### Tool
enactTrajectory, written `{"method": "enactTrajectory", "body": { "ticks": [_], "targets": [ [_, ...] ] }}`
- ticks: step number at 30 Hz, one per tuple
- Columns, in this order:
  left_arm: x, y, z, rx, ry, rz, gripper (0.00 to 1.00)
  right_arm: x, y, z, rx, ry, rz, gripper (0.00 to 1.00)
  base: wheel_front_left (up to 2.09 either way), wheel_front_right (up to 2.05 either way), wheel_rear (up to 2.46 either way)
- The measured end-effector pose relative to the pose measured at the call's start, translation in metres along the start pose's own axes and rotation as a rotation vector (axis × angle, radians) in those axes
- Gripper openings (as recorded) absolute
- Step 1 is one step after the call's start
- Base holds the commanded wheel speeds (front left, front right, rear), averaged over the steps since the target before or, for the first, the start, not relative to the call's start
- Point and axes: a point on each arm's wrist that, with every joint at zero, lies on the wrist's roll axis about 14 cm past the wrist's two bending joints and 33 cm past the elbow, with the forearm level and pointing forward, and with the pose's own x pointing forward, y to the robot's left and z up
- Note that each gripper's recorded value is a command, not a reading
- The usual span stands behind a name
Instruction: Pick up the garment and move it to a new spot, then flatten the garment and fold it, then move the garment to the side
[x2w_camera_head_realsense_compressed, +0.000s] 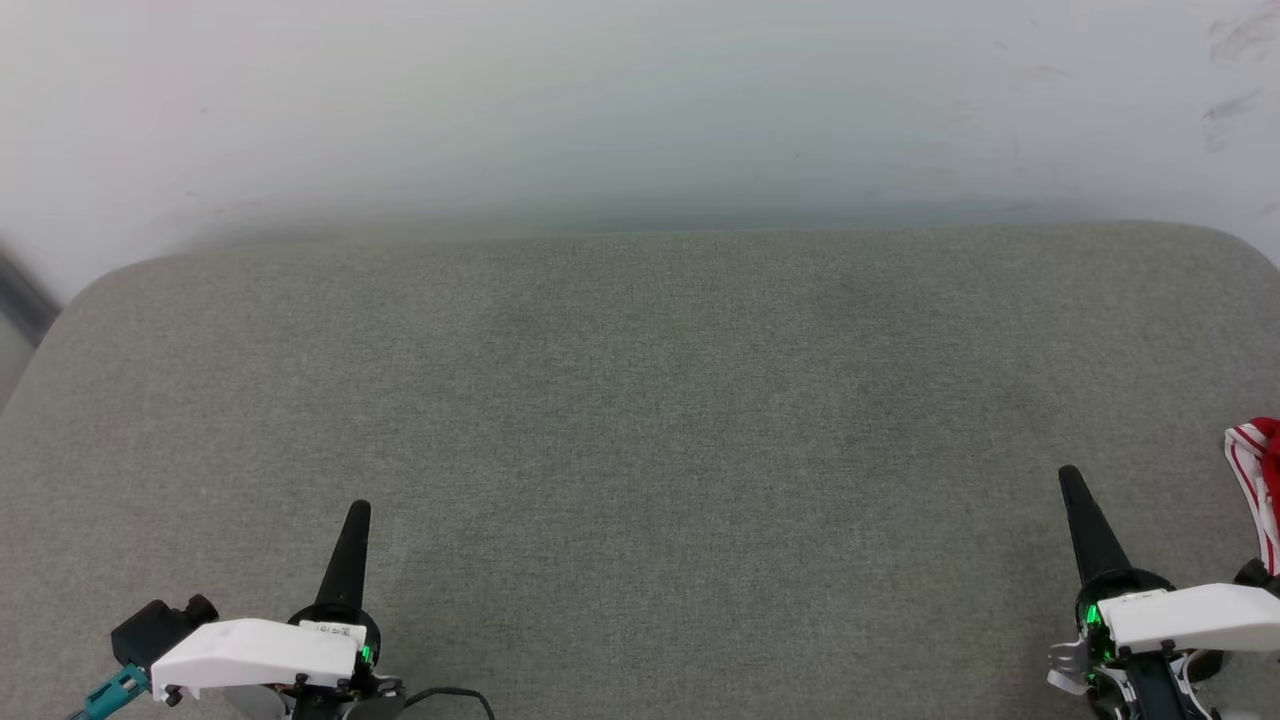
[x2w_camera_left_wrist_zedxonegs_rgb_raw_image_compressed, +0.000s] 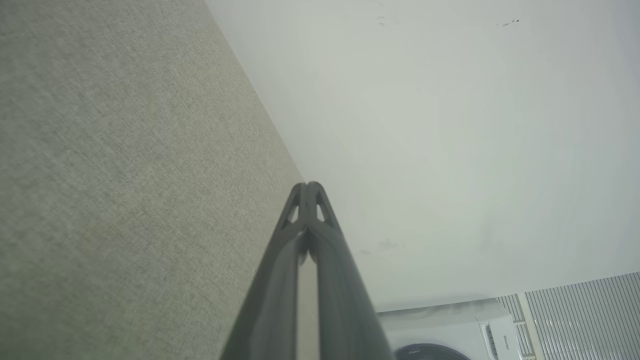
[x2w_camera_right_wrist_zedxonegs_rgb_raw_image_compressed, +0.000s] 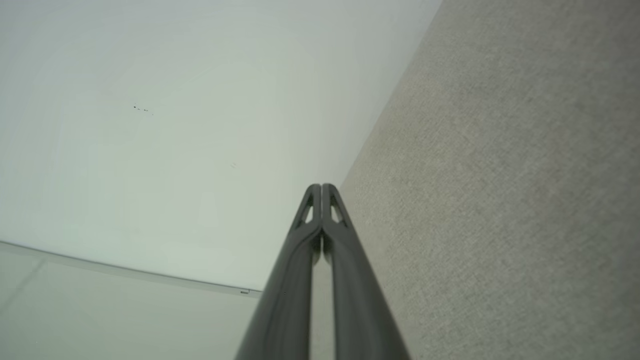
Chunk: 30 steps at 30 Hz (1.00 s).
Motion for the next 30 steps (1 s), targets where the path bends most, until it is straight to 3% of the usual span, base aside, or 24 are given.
{"method": "enactTrajectory", "body": {
  "ticks": [30],
  "targets": [
    [0.0086,-0.0056,0.0023,-0.239,0.015,-0.015,0.00,0.0021,0.0056,0.0049,0.242,-0.001,0.023,0.00,0.00,0.00,0.00]
  ]
}}
